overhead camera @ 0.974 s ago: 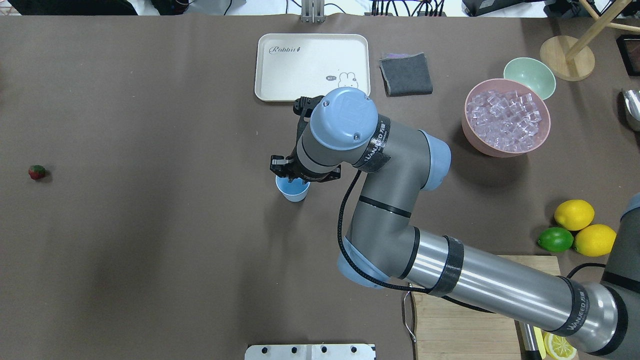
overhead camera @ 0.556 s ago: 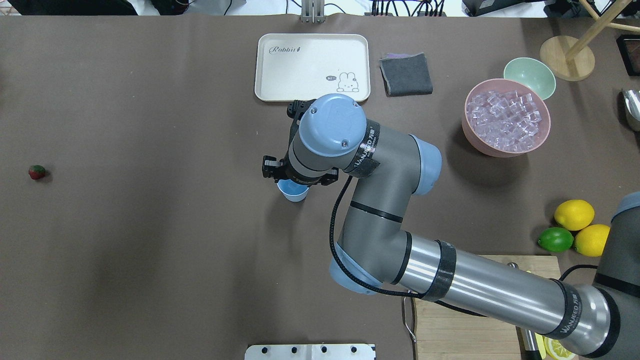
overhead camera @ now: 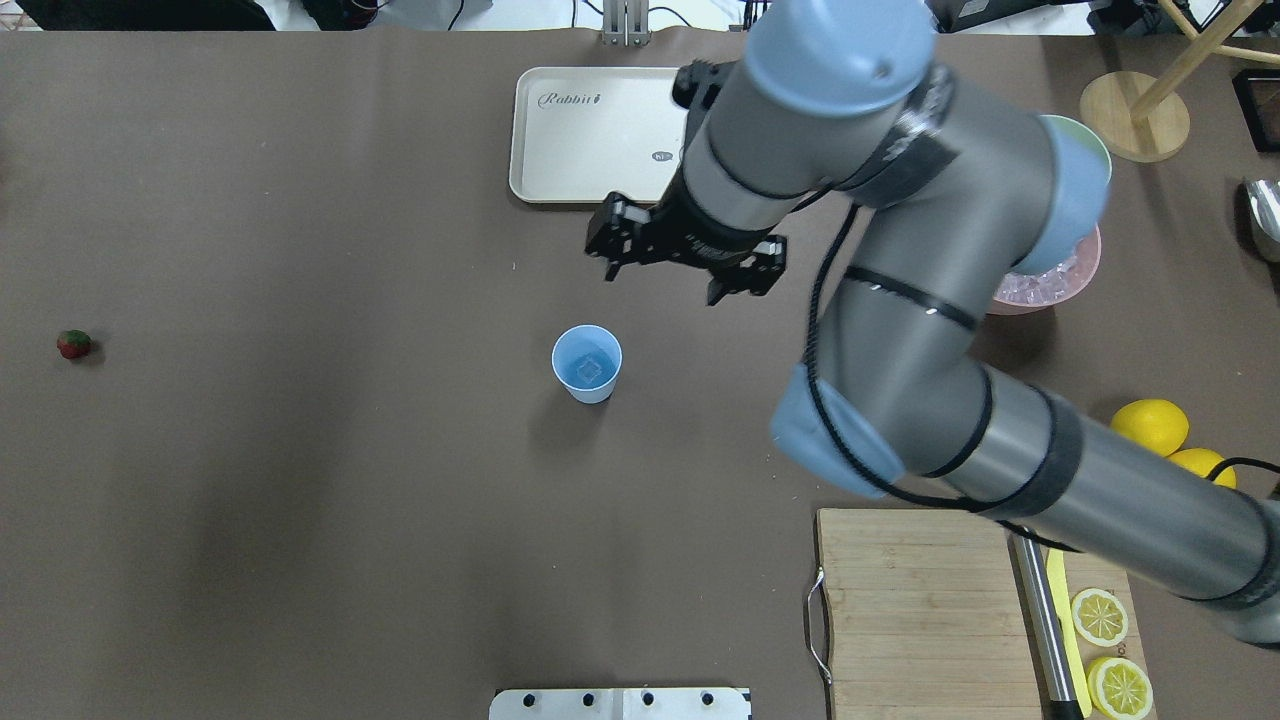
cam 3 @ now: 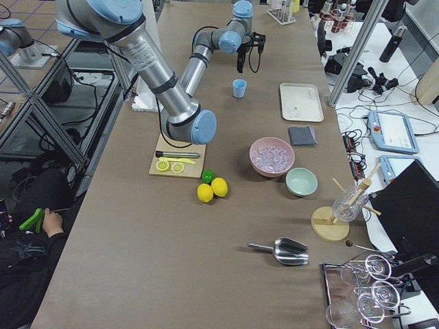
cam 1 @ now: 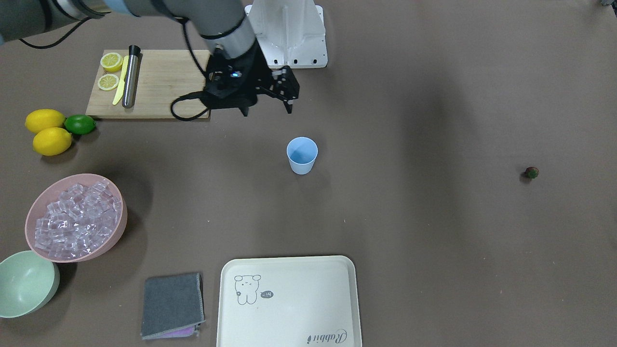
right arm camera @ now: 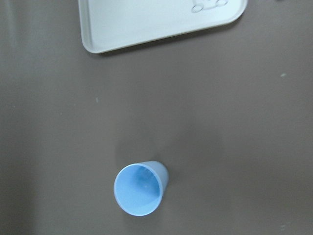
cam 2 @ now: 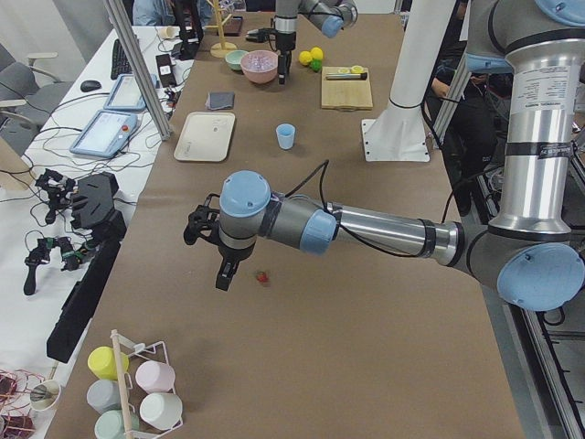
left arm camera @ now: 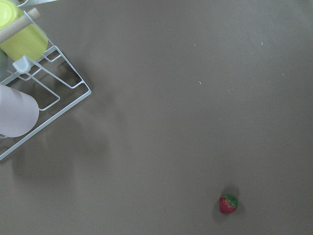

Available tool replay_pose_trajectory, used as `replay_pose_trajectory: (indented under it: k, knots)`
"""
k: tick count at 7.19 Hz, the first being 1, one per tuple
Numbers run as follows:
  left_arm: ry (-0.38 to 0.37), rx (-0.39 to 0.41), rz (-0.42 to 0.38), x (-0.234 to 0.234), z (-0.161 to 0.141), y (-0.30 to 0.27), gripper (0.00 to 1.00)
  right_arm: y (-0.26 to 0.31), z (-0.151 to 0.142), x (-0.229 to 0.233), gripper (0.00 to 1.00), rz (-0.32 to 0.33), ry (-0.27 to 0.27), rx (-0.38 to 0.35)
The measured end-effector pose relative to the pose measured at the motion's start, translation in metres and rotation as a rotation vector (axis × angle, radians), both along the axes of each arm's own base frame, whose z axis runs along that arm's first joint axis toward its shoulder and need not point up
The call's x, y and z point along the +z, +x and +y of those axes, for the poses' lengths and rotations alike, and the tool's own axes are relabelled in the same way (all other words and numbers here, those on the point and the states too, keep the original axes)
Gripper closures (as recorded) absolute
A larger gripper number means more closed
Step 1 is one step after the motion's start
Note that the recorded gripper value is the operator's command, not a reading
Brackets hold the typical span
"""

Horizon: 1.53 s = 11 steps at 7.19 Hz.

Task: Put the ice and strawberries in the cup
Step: 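Open the right gripper to drop the cube, then return toward the bowl, then lower the right gripper into the ice bowl and grasp another cube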

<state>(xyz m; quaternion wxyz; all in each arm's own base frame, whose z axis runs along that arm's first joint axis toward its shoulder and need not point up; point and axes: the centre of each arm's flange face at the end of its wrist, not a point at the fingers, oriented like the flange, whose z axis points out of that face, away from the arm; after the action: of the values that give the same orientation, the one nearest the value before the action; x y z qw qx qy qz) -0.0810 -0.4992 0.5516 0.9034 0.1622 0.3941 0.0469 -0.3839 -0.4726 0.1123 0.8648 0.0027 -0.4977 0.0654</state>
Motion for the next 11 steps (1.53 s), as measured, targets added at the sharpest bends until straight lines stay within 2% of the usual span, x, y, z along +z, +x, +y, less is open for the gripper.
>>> replay_pose_trajectory:
  k: [1, 3, 4, 6, 7, 8, 11]
  knots:
    - [0.003, 0.001, 0.000, -0.001, -0.001, 0.000, 0.02, 0.065, -0.028, 0.040, 0.01, 0.021, 0.051, -0.020]
    - [0.011, 0.013, -0.001, -0.005, -0.004, 0.006, 0.02, 0.162, -0.086, 0.143, 0.01, 0.115, 0.158, -0.089]
    - [0.012, 0.017, -0.001, -0.006, -0.005, 0.008, 0.02, 0.180, -0.105, 0.189, 0.01, 0.160, 0.182, -0.132]
    - [0.014, 0.020, -0.001, -0.007, -0.005, 0.010, 0.02, 0.180, -0.137, 0.249, 0.01, 0.222, 0.195, -0.160]
    - [0.016, 0.022, -0.001, -0.008, -0.006, 0.011, 0.02, 0.175, -0.148, 0.271, 0.01, 0.236, 0.178, -0.155]
    - [0.019, 0.023, -0.001, -0.009, -0.007, 0.011, 0.02, 0.174, -0.153, 0.287, 0.01, 0.246, 0.134, -0.139]
    - [0.037, 0.036, -0.002, -0.018, -0.015, 0.018, 0.02, 0.158, -0.138, 0.338, 0.01, 0.272, -0.080, -0.071]
